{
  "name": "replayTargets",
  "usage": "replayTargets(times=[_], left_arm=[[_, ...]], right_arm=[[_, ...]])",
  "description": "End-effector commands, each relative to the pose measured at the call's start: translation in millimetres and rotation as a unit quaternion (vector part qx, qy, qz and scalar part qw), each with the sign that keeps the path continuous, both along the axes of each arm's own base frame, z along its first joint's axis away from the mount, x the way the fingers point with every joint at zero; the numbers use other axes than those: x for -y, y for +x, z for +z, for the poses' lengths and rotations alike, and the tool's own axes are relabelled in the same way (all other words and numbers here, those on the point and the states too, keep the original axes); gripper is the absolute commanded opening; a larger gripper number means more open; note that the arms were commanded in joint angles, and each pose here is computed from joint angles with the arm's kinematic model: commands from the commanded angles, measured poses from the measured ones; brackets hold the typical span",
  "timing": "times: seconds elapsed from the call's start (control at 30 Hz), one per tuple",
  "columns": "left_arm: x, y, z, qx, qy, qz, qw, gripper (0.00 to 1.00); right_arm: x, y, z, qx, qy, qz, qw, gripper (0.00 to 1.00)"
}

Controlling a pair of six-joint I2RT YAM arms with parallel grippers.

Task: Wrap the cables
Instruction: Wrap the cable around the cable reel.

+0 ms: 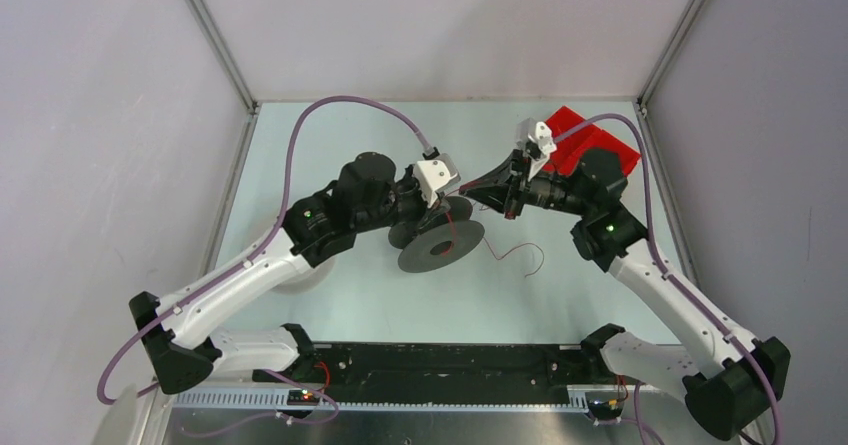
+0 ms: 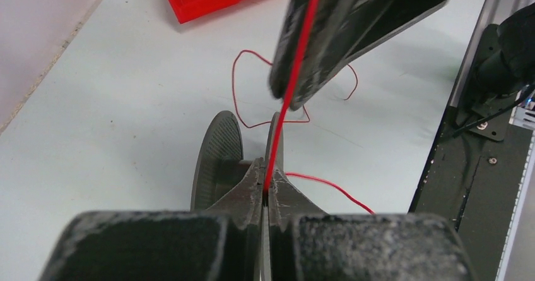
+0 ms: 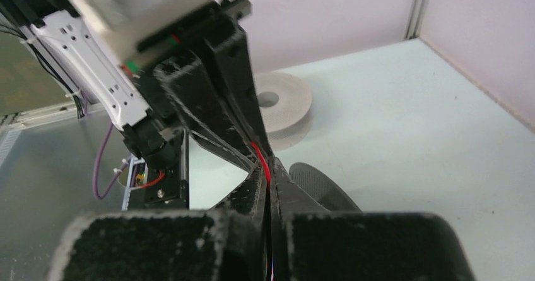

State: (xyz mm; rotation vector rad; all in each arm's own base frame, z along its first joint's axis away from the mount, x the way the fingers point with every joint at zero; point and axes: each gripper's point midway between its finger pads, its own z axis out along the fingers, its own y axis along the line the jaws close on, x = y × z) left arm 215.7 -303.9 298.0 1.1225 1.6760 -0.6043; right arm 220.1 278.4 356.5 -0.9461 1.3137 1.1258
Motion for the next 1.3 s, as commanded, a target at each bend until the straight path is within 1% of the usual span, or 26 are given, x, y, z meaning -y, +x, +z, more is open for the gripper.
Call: replayTargets(times=[0.0, 0.07, 0.13, 0.2, 0.47, 0.53, 0.63, 0.73, 0.87, 0.97, 1.1, 1.17, 1.2, 1.23, 1.27], left_arm=[[-1.5, -6.4, 8.1, -0.020, -0.025, -0.008, 0.999, 0.05], [3.6, -10.5, 10.5, -0.031, -0.034, -0.020, 0.999, 0.09], [8.8, -14.5, 14.8, -0.042, -0.044, -0.032, 0.998, 0.13], [11.8, -16.5, 16.7, -0.048, -0.050, -0.038, 0.997, 0.16], [11.9, -18.3, 17.9, -0.051, -0.057, -0.039, 0.996, 0.16], [10.5, -17.1, 15.9, -0.047, -0.053, -0.037, 0.997, 0.13], [7.3, -15.9, 13.8, -0.039, -0.048, -0.033, 0.998, 0.01], [-2.6, -10.3, 8.8, -0.026, -0.039, -0.008, 0.999, 0.00], [-16.2, -1.4, 7.8, -0.020, -0.044, 0.035, 0.998, 0.00], [-22.3, 3.2, 12.6, -0.020, -0.061, 0.055, 0.996, 0.00], [-20.6, 3.2, 19.0, -0.019, -0.076, 0.052, 0.996, 0.00], [-19.2, 2.0, 20.4, -0.022, -0.078, 0.047, 0.996, 0.00], [-18.7, 1.7, 20.9, -0.023, -0.080, 0.045, 0.996, 0.00], [-18.1, 0.2, 22.0, -0.023, -0.081, 0.041, 0.996, 0.00], [-17.9, -0.4, 22.7, -0.023, -0.082, 0.038, 0.996, 0.00]], right_arm=[[13.9, -20.4, 67.3, 0.075, 0.073, 0.001, 0.994, 0.00], [16.0, -26.9, 79.1, 0.077, 0.096, 0.006, 0.992, 0.00], [17.1, -31.1, 85.1, 0.076, 0.108, 0.010, 0.991, 0.00], [18.3, -34.4, 90.0, 0.077, 0.116, 0.013, 0.990, 0.00], [26.0, -34.5, 96.2, 0.079, 0.132, -0.009, 0.988, 0.00], [27.2, -35.5, 96.3, 0.078, 0.131, -0.008, 0.988, 0.00], [31.1, -34.3, 94.6, 0.077, 0.130, -0.016, 0.988, 0.00], [41.5, -26.4, 91.6, 0.073, 0.128, -0.043, 0.988, 0.00], [60.1, 3.1, 72.7, 0.031, 0.108, -0.098, 0.989, 0.00], [61.9, 14.1, 45.3, -0.015, 0.081, -0.104, 0.991, 0.00], [59.7, 20.2, 21.7, -0.052, 0.061, -0.100, 0.992, 0.00], [59.8, 23.2, 13.1, -0.068, 0.053, -0.100, 0.991, 0.04], [61.0, 23.8, 11.4, -0.071, 0.050, -0.100, 0.991, 0.12], [61.6, 23.1, 9.3, -0.074, 0.047, -0.100, 0.991, 0.17], [62.8, 20.1, 10.0, -0.066, 0.044, -0.095, 0.992, 0.29]])
